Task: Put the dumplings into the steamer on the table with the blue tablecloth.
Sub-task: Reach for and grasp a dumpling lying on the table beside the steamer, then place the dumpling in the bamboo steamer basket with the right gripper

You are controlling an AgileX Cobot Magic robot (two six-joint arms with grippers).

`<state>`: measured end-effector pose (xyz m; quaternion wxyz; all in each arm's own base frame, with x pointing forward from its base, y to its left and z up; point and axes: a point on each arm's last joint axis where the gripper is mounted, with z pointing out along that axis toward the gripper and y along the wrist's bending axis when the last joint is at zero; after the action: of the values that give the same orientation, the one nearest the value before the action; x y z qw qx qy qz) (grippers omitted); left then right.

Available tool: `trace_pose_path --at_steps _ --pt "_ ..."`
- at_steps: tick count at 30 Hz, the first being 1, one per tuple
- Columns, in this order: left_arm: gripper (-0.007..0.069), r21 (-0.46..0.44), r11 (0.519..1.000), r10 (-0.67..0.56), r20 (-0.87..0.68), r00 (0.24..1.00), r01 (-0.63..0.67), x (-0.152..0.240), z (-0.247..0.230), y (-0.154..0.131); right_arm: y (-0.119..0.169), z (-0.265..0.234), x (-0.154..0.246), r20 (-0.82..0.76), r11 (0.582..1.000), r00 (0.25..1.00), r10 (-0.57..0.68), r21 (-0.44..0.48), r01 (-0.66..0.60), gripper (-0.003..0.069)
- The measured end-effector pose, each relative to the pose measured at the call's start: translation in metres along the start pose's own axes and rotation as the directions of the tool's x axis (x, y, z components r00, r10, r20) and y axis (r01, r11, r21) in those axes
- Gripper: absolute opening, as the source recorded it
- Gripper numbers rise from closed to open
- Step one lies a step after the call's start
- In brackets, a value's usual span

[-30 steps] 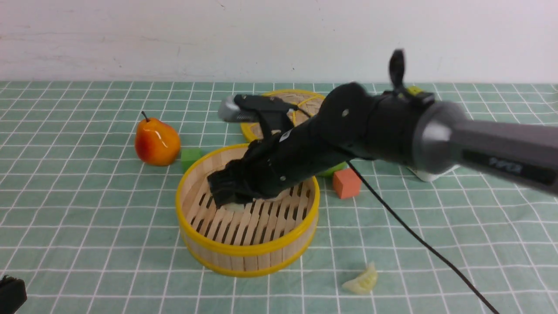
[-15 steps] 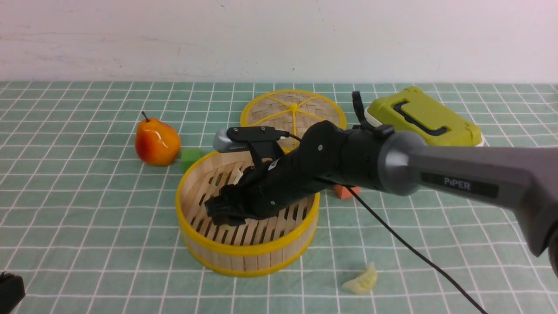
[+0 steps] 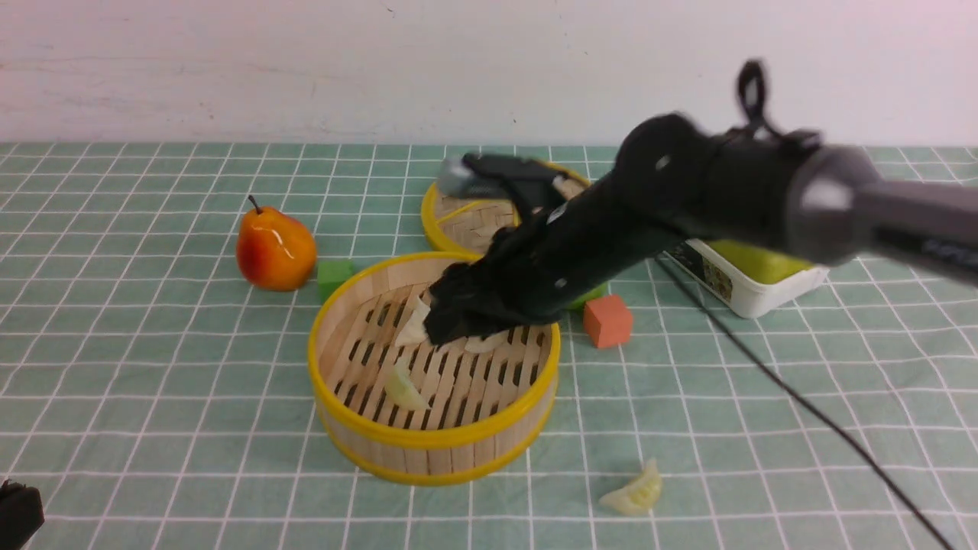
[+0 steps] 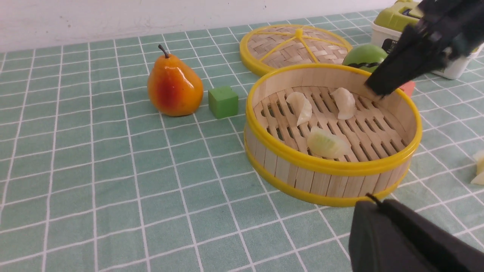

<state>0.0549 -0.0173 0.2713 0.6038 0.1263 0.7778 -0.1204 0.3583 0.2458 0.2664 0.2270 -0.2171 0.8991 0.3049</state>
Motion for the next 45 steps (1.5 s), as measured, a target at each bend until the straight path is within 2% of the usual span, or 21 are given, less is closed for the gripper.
trace_pose_path --at_steps 3,4,5,6,8,12,16,20,21,23,26,32,37,40,41,45 --pt "-0.001 0.0 1.0 0.0 0.0 1.0 0.0 0.0 0.0 0.0 0.002 -0.041 0.003 -0.08 0.995 0.993 -0.086 0.039 0.089 0.0429" --pt "-0.001 0.0 1.0 0.0 0.002 1.0 0.0 0.0 0.0 0.0 0.002 -0.052 0.011 -0.175 0.983 0.972 -0.156 0.064 0.169 0.0429" --pt "-0.001 0.0 1.0 0.0 0.002 1.0 0.0 0.0 0.0 0.0 0.003 -0.053 0.011 -0.172 0.983 0.972 -0.157 0.064 0.17 0.0429" --pt "-0.0009 0.001 1.0 0.0 0.003 1.0 0.0 0.0 0.0 0.0 0.001 -0.058 0.025 -0.301 0.964 0.927 -0.224 0.073 0.257 0.0427" --pt "-0.0009 0.001 1.0 0.0 0.003 1.0 0.0 0.0 0.0 0.0 -0.005 -0.056 0.041 -0.411 0.949 0.876 -0.253 0.071 0.307 0.0423" --pt "-0.0009 0.001 1.0 0.0 0.003 1.0 0.0 0.0 0.0 0.0 -0.024 -0.033 0.076 -0.501 0.931 0.821 -0.273 0.078 0.357 0.0419" --pt "-0.0009 0.001 1.0 0.0 0.003 1.0 0.0 0.0 0.0 0.0 -0.035 -0.016 0.1 -0.523 0.858 0.744 -0.417 0.044 0.512 0.0419" --pt "-0.0006 0.001 1.0 0.0 0.003 1.0 0.0 0.0 0.0 0.0 -0.036 -0.005 0.108 -0.497 0.734 0.631 -0.596 -0.018 0.679 0.0419" --pt "-0.0006 0.001 1.0 0.0 0.003 1.0 0.0 0.0 0.0 0.0 -0.036 -0.004 0.108 -0.493 0.728 0.627 -0.603 -0.019 0.685 0.0419" --pt "-0.0004 0.001 1.0 0.0 0.003 1.0 0.0 0.0 0.0 0.0 -0.035 -0.001 0.104 -0.459 0.666 0.585 -0.668 -0.019 0.746 0.0419" --pt "-0.0004 0.001 1.0 0.0 0.003 1.0 0.0 0.0 0.0 0.0 -0.038 0.005 0.104 -0.452 0.635 0.558 -0.696 -0.024 0.772 0.0417" --pt "0.0 0.001 1.0 0.0 0.002 1.0 0.0 0.0 0.0 0.0 -0.049 0.021 0.114 -0.501 0.639 0.526 -0.688 -0.074 0.765 0.0367" --pt "0.0002 0.0 1.0 0.0 -0.002 1.0 0.0 0.0 0.0 0.0 -0.052 0.026 0.118 -0.522 0.647 0.513 -0.681 -0.101 0.756 0.0203" --pt "0.0002 -0.001 1.0 0.0 -0.004 1.0 0.0 0.001 0.0 0.0 -0.051 0.024 0.12 -0.542 0.678 0.531 -0.651 -0.1 0.728 0.0202" --pt "0.0002 -0.001 1.0 0.0 -0.004 1.0 0.0 0.001 0.0 0.0 -0.051 0.023 0.122 -0.557 0.705 0.551 -0.622 -0.092 0.703 0.0201" --pt "0.0003 -0.001 1.0 0.0 -0.005 1.0 0.0 0.001 0.0 0.0 -0.044 0.012 0.114 -0.572 0.773 0.621 -0.536 -0.038 0.633 0.0201"
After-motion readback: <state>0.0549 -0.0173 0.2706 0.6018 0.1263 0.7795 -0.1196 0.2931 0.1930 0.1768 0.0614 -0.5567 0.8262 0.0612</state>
